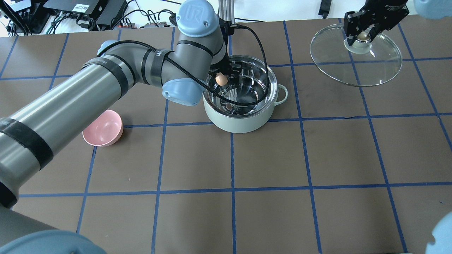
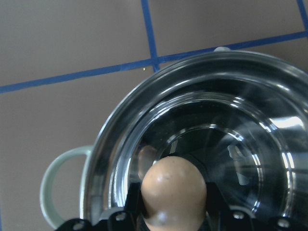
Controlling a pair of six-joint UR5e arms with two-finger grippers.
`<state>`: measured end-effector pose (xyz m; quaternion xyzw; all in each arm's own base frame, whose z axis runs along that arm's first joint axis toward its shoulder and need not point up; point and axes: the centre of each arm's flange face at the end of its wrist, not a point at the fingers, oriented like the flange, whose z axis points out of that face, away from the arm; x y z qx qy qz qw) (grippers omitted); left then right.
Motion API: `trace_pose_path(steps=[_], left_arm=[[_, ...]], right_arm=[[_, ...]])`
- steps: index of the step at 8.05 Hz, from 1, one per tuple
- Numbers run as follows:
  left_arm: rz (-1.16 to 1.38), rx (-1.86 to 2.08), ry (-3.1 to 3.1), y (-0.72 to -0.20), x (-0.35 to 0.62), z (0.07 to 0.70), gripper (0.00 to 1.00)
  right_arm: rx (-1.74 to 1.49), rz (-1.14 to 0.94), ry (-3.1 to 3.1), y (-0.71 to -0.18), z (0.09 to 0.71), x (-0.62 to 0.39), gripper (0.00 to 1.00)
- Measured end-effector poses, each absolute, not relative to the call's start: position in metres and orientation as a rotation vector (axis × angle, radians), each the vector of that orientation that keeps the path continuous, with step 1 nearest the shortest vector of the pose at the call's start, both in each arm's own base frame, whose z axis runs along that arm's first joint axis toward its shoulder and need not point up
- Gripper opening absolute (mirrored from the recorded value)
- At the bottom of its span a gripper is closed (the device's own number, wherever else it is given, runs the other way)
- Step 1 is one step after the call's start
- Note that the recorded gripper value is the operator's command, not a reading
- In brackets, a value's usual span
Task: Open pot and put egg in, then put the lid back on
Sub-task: 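Lower the egg into the pot and open the left gripper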
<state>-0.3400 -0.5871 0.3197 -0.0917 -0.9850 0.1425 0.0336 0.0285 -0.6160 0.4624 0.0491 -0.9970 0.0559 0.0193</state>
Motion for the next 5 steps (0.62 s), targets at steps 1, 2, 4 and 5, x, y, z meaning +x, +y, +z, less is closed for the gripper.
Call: trace_pose_path(steps=[1,2,4,5], left_arm=[[0.451,-0.302,-3.015,-0.587,-0.357,0.314,0.13],[0.451,-0.318,-2.989,-0.59,-0.367,0.305,0.15],[0.433,-0.339,-2.961,-0.592,-0.379,0.287,0.15],[0.405,-0.349,-2.965,-0.592,-0.381,0.278,0.15]], right_arm=[[0.152,0.172,-3.094,-0.616,0.462,0.028,0.0],[0.152,0.172,-3.095,-0.616,0.462,0.029,0.0],[0.152,0.175,-3.096,-0.616,0.463,0.029,0.0],[0.151,0.176,-3.096,-0.616,0.463,0.029,0.0]])
